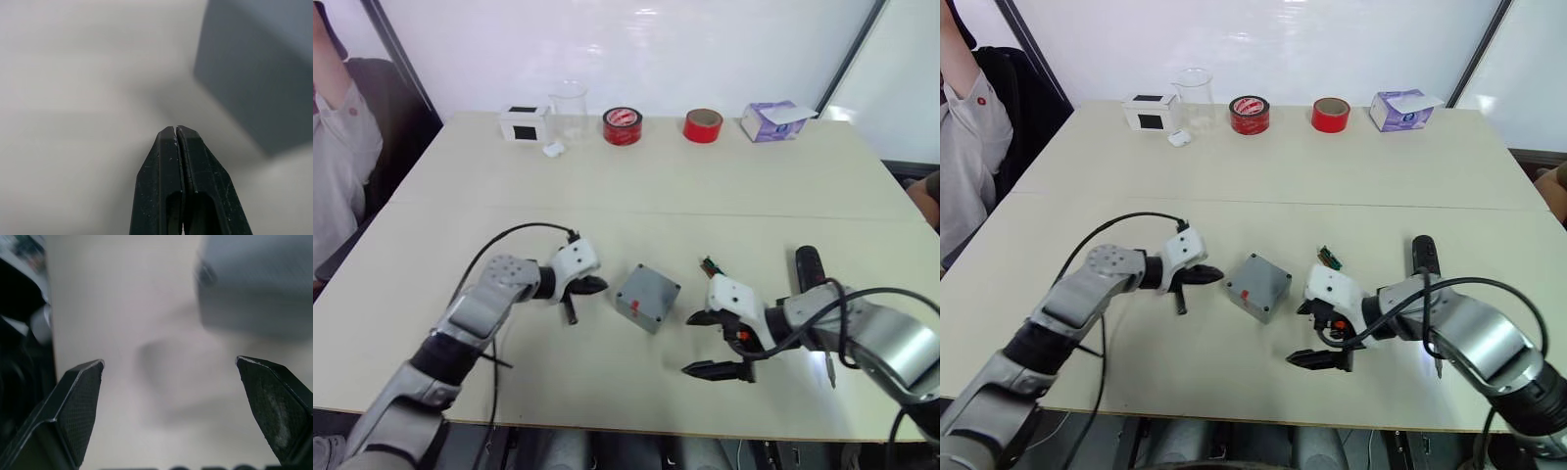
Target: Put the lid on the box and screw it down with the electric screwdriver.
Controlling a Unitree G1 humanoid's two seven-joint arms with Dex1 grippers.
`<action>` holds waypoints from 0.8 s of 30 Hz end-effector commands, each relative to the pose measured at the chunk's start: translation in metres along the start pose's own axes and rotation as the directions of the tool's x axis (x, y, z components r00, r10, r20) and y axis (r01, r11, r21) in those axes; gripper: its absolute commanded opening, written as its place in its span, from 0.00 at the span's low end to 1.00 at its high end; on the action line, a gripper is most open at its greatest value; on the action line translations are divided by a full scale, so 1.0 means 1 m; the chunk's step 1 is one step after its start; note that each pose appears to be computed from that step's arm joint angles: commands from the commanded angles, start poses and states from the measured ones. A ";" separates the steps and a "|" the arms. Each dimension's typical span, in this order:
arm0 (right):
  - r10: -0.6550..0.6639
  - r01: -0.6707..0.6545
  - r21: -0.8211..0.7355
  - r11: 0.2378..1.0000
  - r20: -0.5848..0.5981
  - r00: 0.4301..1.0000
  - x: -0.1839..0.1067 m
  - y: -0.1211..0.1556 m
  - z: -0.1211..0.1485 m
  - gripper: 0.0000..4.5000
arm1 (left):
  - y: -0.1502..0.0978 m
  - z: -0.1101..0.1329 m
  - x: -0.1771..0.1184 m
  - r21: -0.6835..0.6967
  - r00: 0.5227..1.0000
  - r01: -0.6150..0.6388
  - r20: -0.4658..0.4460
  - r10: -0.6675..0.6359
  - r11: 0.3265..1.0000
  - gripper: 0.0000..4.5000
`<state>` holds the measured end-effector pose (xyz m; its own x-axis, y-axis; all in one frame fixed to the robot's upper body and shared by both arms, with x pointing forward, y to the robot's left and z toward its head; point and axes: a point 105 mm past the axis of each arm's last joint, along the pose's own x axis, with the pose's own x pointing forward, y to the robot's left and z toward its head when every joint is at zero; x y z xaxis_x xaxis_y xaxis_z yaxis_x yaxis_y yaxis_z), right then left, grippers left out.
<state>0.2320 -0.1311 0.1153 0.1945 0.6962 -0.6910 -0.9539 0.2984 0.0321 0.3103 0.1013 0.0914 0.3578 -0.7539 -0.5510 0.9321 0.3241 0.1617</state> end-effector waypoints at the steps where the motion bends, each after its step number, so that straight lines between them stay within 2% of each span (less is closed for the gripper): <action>1: -0.089 0.090 -0.082 0.993 0.024 0.996 -0.008 -0.023 0.010 0.99 | -0.032 0.016 -0.010 0.011 0.989 0.142 0.048 -0.143 0.990 0.00; 5: -0.158 0.164 -0.152 0.975 0.048 0.986 -0.002 -0.051 0.020 0.99 | -0.050 0.015 -0.008 -0.014 0.980 0.193 0.041 -0.193 0.981 0.00; 9: -0.141 0.150 -0.211 0.966 0.058 0.988 0.008 -0.055 0.027 0.99 | -0.050 0.023 0.002 -0.019 0.984 0.163 0.073 -0.161 0.986 0.00; 15: -0.019 0.029 -0.232 0.972 0.044 0.999 0.017 -0.031 0.026 0.99 | -0.035 0.027 0.007 -0.014 0.993 0.075 0.094 -0.073 0.997 0.00; 24: -0.002 0.013 -0.188 0.982 0.057 0.998 0.019 -0.018 0.023 0.99 | -0.018 0.032 0.009 0.004 0.993 0.010 0.115 -0.010 1.000 0.00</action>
<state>0.2621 -0.1155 0.1063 0.2058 0.6988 -0.6851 -0.9758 0.1998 -0.0893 0.2943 0.0730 0.0971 0.3293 -0.8055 -0.4926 0.9420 0.3162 0.1126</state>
